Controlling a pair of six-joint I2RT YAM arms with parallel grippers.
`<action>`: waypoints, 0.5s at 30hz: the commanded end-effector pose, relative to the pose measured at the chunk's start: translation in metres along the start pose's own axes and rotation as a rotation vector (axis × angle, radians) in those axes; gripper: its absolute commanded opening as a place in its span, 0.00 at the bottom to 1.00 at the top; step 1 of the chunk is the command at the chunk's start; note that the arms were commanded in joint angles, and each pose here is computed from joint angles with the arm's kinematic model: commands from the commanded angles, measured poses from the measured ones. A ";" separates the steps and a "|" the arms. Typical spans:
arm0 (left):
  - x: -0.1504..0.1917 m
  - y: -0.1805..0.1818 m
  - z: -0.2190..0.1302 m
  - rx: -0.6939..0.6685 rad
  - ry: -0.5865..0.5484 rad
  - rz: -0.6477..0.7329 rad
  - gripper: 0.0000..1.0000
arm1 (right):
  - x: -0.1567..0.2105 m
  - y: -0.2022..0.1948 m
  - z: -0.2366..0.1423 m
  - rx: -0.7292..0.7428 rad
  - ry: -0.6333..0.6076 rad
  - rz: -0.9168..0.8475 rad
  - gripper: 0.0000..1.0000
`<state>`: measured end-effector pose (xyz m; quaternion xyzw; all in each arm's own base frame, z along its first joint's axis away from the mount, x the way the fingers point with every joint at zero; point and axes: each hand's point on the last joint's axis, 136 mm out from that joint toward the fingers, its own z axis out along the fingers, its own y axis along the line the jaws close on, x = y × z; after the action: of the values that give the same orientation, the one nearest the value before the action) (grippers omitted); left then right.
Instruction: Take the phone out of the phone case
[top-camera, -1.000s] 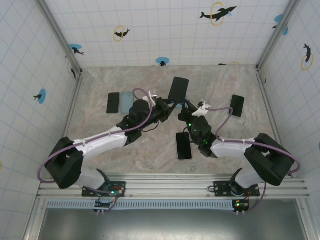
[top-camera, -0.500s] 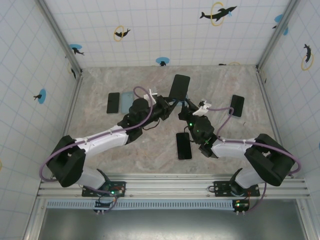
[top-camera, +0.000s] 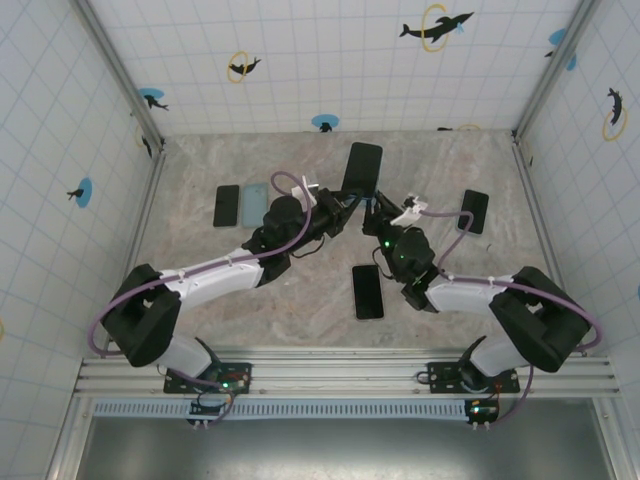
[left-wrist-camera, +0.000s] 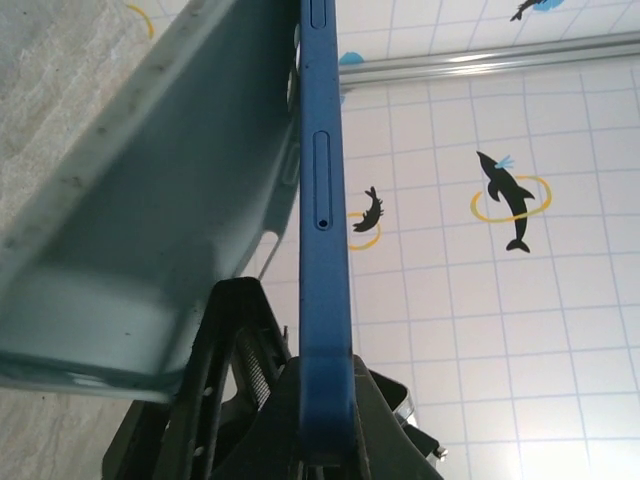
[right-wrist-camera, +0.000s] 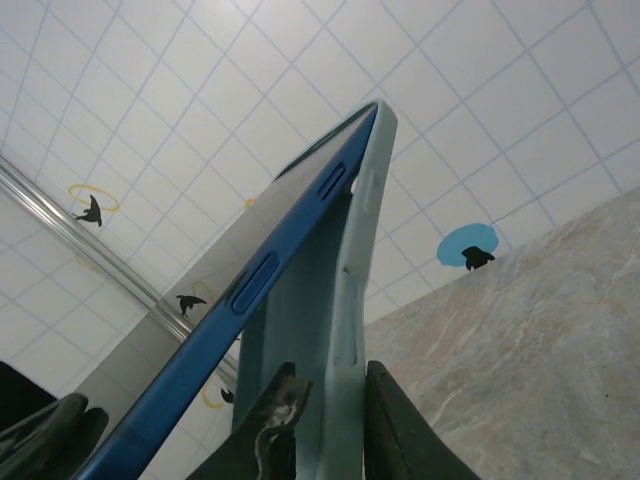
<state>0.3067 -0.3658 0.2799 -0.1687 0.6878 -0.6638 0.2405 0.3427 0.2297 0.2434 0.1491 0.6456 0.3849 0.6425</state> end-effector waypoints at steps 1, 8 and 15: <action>-0.007 -0.034 0.001 0.114 -0.034 0.040 0.00 | -0.018 0.011 -0.003 -0.069 -0.028 0.080 0.25; -0.004 -0.035 0.005 0.119 -0.017 0.034 0.00 | -0.021 0.020 0.001 -0.158 0.008 0.178 0.27; -0.005 -0.033 0.000 0.110 -0.032 0.041 0.00 | -0.013 -0.006 0.005 -0.080 0.047 0.192 0.17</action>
<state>0.3101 -0.3676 0.2782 -0.1706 0.6846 -0.6655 0.2435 0.3489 0.2272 0.2547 0.1601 0.6271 0.4713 0.5991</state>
